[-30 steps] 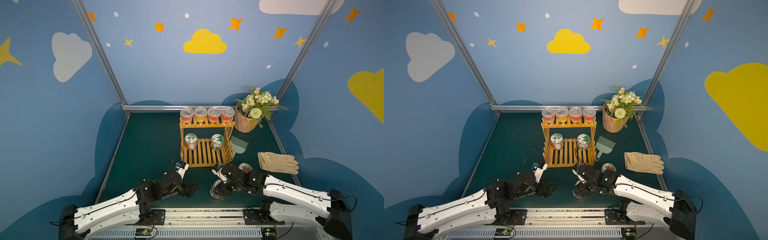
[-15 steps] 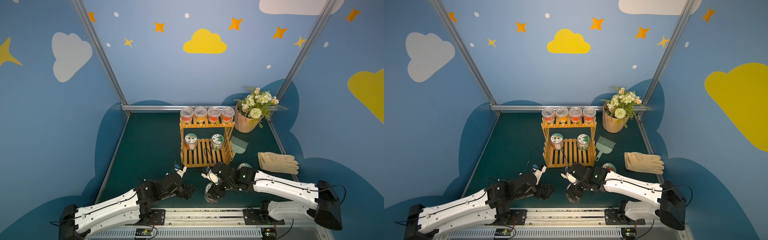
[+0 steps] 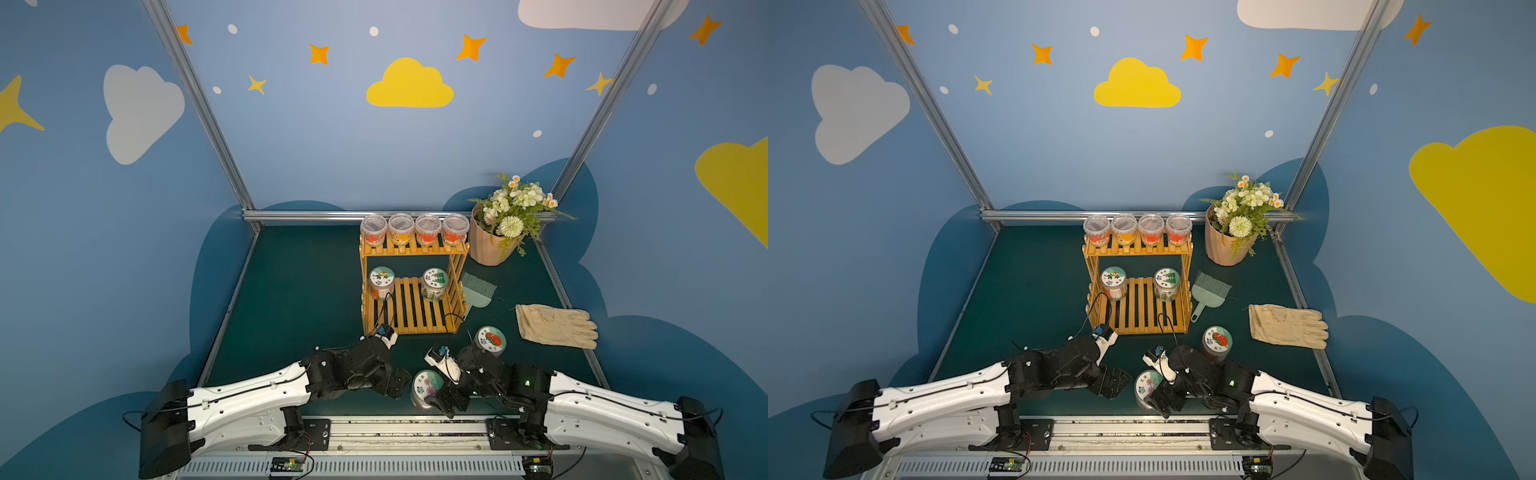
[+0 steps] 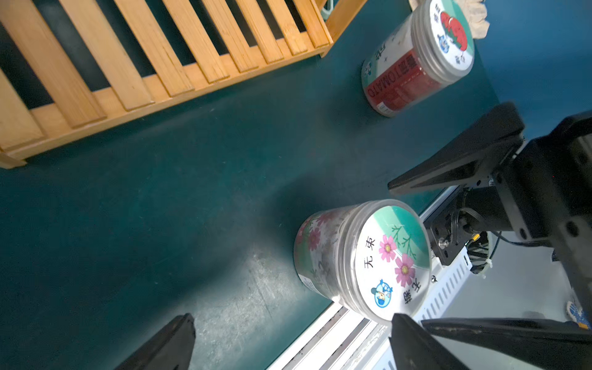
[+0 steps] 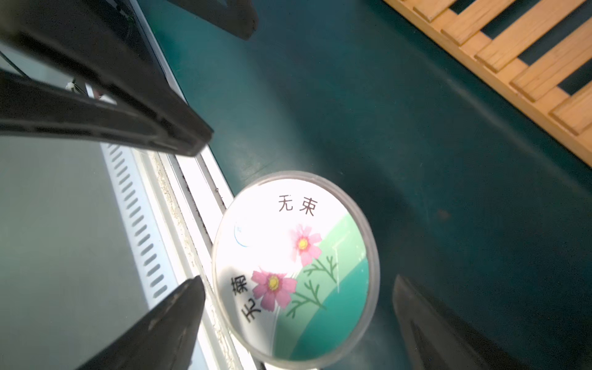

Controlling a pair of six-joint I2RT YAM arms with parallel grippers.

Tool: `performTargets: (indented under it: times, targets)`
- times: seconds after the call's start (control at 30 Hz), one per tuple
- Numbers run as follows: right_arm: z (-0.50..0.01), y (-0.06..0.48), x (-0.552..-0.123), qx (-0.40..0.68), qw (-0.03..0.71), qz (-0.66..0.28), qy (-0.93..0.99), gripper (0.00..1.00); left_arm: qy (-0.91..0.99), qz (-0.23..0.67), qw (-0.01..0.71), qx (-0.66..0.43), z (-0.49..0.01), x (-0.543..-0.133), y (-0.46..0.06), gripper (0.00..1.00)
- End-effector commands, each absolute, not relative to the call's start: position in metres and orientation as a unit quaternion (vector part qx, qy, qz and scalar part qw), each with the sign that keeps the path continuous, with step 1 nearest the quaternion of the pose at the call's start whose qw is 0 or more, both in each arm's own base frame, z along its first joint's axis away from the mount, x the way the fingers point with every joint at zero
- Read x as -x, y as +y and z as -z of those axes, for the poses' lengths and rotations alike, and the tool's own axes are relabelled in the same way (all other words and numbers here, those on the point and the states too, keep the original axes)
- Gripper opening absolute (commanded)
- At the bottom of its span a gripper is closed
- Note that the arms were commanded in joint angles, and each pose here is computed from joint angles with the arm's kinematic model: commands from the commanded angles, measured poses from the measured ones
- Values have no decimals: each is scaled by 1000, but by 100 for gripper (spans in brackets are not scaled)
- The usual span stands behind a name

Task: Place the seed container on the shelf
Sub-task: Adjust the seed jar at the center of the board, then pick up the seed jar at the center of the board.

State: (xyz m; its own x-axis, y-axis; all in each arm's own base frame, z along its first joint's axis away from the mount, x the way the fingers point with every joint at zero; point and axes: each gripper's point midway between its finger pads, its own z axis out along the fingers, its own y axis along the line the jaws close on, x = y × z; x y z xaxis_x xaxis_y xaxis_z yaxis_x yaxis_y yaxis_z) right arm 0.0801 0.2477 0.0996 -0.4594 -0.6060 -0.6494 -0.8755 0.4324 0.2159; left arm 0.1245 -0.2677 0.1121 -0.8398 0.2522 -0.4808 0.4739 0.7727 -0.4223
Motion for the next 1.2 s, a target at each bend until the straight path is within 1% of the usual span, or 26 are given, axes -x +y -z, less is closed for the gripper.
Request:
performTargets:
  times: [0.0, 0.07, 0.13, 0.2, 0.37, 0.5, 0.63, 0.93, 0.97, 1.07, 1.13, 1.17]
  targets:
    - [-105, 260, -88, 523, 327, -269, 739, 98, 908, 295, 209, -214, -125, -124, -282, 100]
    - [-107, 261, -94, 513, 351, -271, 735, 98, 915, 277, 206, -207, -120, -126, -277, 100]
    - [-109, 265, -91, 524, 368, -283, 714, 98, 926, 245, 208, -196, -113, -129, -264, 100]
    - [-108, 268, -85, 547, 376, -294, 688, 98, 927, 240, 208, -198, -112, -128, -260, 100]
    - [-112, 268, -82, 560, 371, -293, 680, 98, 919, 259, 226, -192, -119, -129, -259, 100]
    - [-116, 270, -75, 568, 370, -311, 666, 98, 916, 267, 236, -185, -121, -130, -257, 100]
    - [-105, 271, -73, 560, 369, -323, 668, 98, 916, 267, 236, -184, -120, -130, -256, 100]
    - [-85, 267, -79, 538, 350, -309, 702, 98, 917, 263, 228, -194, -116, -128, -258, 100]
    - [-85, 267, -81, 533, 353, -308, 705, 97, 917, 265, 228, -194, -117, -128, -259, 100]
    - [-94, 272, -92, 499, 373, -309, 719, 85, 917, 264, 231, -189, -118, -130, -258, 100]
    - [-101, 273, -107, 448, 395, -308, 741, 84, 919, 262, 235, -180, -117, -131, -256, 100]
    - [-103, 274, -115, 422, 405, -305, 752, 81, 920, 259, 235, -176, -115, -132, -254, 100]
